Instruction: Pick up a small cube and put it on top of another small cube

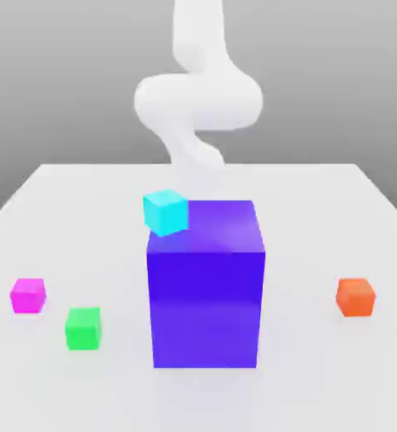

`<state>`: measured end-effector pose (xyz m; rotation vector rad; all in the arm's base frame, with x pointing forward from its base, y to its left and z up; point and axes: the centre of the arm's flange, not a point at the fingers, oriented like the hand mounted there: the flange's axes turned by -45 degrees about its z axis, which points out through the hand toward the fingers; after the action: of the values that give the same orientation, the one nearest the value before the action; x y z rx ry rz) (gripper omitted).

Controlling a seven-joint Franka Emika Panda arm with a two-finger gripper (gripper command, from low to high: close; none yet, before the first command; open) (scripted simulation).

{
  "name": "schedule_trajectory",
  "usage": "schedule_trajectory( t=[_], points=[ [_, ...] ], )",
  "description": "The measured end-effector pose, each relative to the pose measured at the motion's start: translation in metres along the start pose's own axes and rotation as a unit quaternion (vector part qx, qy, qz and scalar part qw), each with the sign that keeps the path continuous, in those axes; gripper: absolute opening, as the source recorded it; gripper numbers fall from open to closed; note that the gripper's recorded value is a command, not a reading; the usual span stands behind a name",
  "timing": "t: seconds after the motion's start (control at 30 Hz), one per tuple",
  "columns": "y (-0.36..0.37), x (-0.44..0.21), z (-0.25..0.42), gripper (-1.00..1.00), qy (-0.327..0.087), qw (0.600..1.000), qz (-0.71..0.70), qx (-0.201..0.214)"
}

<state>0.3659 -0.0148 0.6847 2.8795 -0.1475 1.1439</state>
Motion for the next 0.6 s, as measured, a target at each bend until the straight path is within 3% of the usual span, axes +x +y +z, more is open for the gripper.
schedule_trajectory(
  t=[0.3, 0.6],
  points=[
    [0.073, -0.031, 0.114, 0.00, -0.079, 0.984, 0.111, -0.117],
    [0.166, -0.100, 0.201, 0.00, -0.153, 0.941, 0.228, -0.199]
  ],
)
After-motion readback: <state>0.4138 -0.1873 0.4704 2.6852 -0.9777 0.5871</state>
